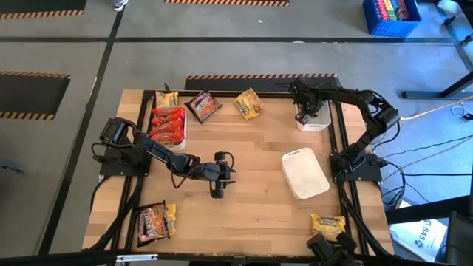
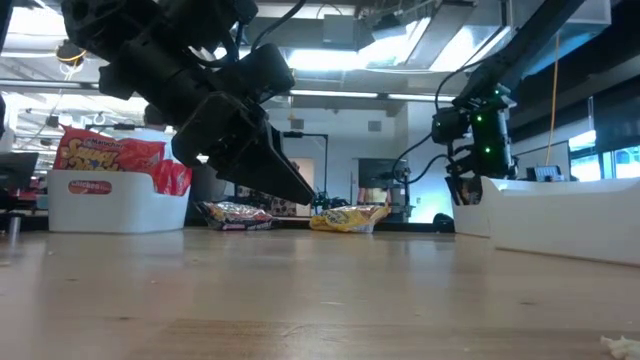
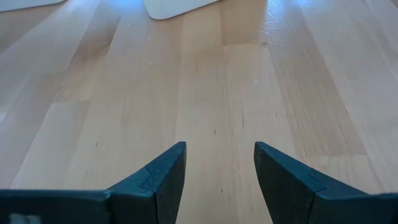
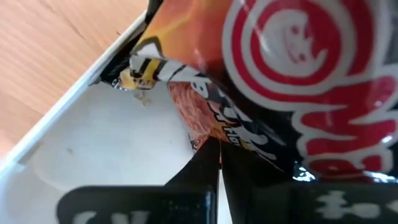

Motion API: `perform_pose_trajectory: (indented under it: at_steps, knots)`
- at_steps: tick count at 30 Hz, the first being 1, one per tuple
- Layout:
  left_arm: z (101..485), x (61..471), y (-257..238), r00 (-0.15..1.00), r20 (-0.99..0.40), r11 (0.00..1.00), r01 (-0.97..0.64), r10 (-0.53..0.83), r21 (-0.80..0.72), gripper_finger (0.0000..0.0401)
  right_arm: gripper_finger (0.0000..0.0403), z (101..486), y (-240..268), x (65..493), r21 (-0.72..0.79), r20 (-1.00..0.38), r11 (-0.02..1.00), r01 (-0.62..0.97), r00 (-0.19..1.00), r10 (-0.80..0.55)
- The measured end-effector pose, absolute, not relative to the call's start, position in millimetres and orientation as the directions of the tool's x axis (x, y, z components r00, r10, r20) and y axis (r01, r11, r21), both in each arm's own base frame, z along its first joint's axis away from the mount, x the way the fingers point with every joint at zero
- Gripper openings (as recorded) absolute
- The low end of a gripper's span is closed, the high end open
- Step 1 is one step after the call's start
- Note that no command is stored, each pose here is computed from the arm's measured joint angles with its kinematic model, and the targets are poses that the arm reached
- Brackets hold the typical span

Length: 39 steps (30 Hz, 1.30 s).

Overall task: Sort Maruchan noodles
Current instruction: Put the top right black noodle into the top right white bin

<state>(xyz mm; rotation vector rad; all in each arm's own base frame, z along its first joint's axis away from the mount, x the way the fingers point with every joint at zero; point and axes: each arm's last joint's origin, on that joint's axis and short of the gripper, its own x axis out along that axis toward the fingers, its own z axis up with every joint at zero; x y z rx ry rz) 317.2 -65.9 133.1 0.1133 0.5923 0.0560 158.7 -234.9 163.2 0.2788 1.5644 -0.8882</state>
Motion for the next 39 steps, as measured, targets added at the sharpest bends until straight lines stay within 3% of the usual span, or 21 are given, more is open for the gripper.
perform_pose_trajectory:
  at_steps: [21, 28, 39]
  knots:
    - [133, 317, -65, 0.828, -0.554, 0.992, -0.022, 0.087, 0.123, 0.0184, 0.0007, 170, -232, 161, -0.319, -0.948, 0.692, 0.647, -0.217, -0.233]
    - [133, 317, -65, 0.828, -0.554, 0.992, -0.023, 0.088, 0.123, 0.0184, 0.0007, 177, -232, 173, -0.16, -0.984, 0.728, 0.667, -0.053, -0.167]
    - [133, 317, -65, 0.828, -0.554, 0.992, -0.023, 0.088, 0.123, 0.0184, 0.0007, 177, -245, 182, -0.208, -0.953, 0.689, 0.694, 0.015, -0.303]
